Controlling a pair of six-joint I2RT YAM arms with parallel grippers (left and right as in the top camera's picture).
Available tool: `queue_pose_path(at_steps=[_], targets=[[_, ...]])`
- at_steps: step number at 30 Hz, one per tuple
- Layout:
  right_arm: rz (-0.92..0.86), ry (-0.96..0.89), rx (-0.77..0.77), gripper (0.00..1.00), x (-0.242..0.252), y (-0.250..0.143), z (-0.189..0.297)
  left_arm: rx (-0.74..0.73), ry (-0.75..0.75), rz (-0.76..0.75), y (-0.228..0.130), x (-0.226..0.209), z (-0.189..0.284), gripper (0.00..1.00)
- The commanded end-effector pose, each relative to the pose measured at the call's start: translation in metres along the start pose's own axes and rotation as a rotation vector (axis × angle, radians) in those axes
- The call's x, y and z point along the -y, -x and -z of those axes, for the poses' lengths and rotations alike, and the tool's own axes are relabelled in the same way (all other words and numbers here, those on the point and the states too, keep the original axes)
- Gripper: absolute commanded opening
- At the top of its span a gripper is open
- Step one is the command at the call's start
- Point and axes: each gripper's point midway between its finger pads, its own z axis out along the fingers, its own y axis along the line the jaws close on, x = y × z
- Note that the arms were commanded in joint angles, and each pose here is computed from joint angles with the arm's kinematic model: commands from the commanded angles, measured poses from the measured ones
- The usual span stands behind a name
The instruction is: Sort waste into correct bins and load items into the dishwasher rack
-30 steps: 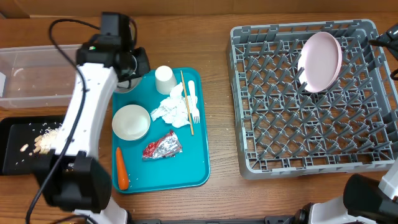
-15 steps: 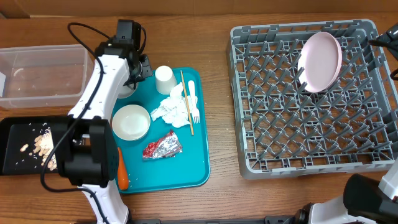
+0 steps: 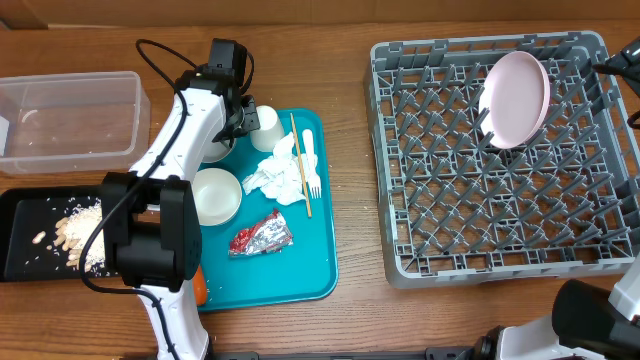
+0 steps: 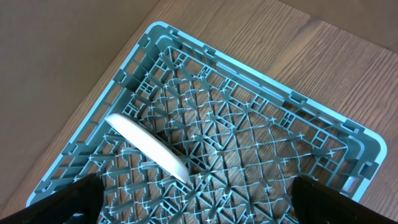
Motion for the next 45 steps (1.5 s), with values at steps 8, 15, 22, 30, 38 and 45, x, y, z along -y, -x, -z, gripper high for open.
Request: queue_pose_path(at_steps=[8,15,22,30,38,45], targets=[[-0.007,-0.001,-0.003,1.0,0.0,0.0,-0.002,0.027,0.032,0.007,0.008,-0.005,0.002,0.23],[-0.007,-0.001,-0.003,1.0,0.0,0.0,-0.002,0.016,0.037,-0.009,0.01,-0.003,0.015,0.27],[-0.007,-0.001,-0.003,1.0,0.0,0.0,-0.002,-0.048,0.069,-0.004,0.016,-0.017,0.083,0.38],[-0.007,-0.001,-0.003,1.0,0.0,0.0,-0.002,-0.306,0.181,0.007,-0.041,-0.051,0.125,0.25],[-0.007,-0.001,-0.003,1.0,0.0,0.0,-0.002,-0.449,0.069,-0.035,-0.071,-0.033,0.12,0.04],[-0.007,-0.001,-0.003,1.0,0.0,0.0,-0.002,-0.575,0.113,-0.05,-0.11,-0.039,0.085,0.04]])
